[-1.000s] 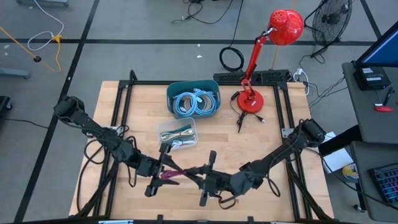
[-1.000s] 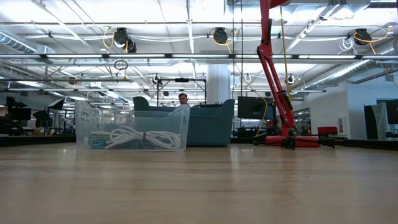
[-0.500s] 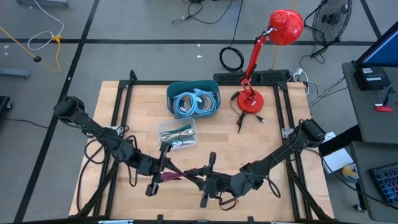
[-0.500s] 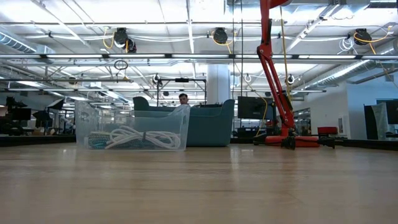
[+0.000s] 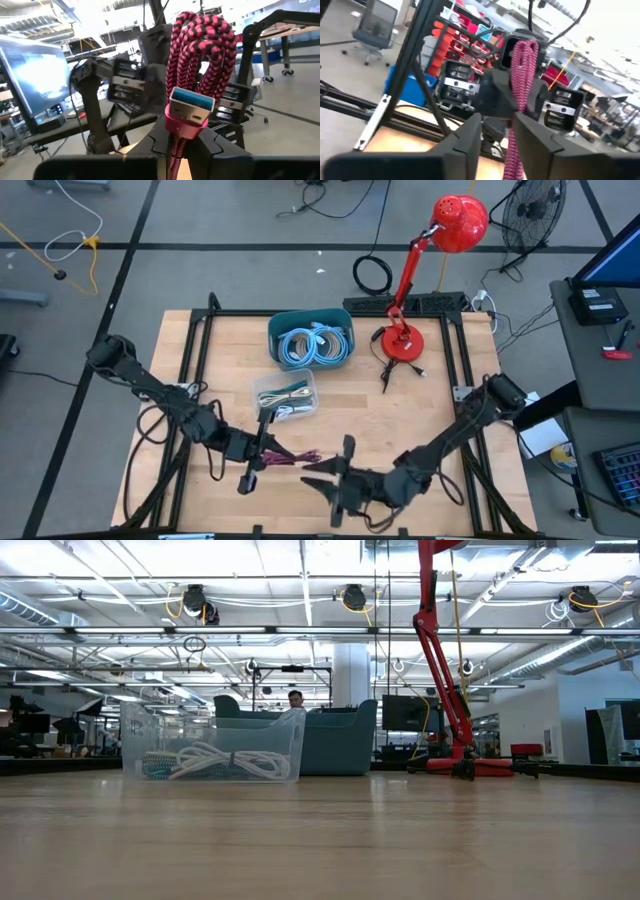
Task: Pick & Place USB Port
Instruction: Put the pink charger cable into the transparent bin
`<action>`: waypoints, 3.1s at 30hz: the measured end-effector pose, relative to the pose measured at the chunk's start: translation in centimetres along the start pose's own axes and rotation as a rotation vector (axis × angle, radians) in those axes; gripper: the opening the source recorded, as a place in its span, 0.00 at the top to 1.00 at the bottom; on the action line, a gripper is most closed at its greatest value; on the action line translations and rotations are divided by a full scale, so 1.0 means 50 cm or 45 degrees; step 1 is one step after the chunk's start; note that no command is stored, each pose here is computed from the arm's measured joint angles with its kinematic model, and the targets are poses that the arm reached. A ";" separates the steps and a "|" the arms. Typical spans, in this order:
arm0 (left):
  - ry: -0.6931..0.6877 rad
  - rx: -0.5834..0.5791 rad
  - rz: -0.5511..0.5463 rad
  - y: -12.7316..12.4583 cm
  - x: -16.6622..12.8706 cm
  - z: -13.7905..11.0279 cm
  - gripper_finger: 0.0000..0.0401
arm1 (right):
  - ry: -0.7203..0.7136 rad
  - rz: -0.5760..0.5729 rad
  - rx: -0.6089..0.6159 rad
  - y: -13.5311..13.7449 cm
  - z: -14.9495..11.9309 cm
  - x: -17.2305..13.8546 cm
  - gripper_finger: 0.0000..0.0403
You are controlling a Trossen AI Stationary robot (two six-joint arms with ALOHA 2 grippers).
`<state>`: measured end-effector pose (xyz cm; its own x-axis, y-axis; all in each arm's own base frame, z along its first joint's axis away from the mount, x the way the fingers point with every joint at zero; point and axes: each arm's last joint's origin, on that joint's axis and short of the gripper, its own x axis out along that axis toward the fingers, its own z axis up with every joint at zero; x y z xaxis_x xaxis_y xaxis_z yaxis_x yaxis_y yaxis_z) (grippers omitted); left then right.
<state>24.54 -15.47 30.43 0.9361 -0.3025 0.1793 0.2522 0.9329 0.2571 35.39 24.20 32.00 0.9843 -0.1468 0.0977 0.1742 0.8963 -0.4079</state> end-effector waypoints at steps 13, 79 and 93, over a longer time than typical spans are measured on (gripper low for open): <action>0.419 0.010 0.230 0.028 -0.024 -0.039 0.94 | 0.067 -0.216 -0.120 0.017 0.031 -0.046 0.50; 1.866 -0.702 0.155 0.294 -0.037 -0.297 0.94 | 0.203 -0.398 -0.174 0.016 0.039 -0.066 0.53; 1.930 -0.666 0.134 0.291 -0.025 -0.346 0.73 | 0.251 -0.446 -0.189 0.014 0.037 -0.067 0.53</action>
<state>31.28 1.87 17.53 0.2415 -0.0693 -0.9679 -0.0715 0.9935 -0.0890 32.18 26.08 33.06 0.8490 -0.5217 0.0837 0.4866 0.7102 -0.5088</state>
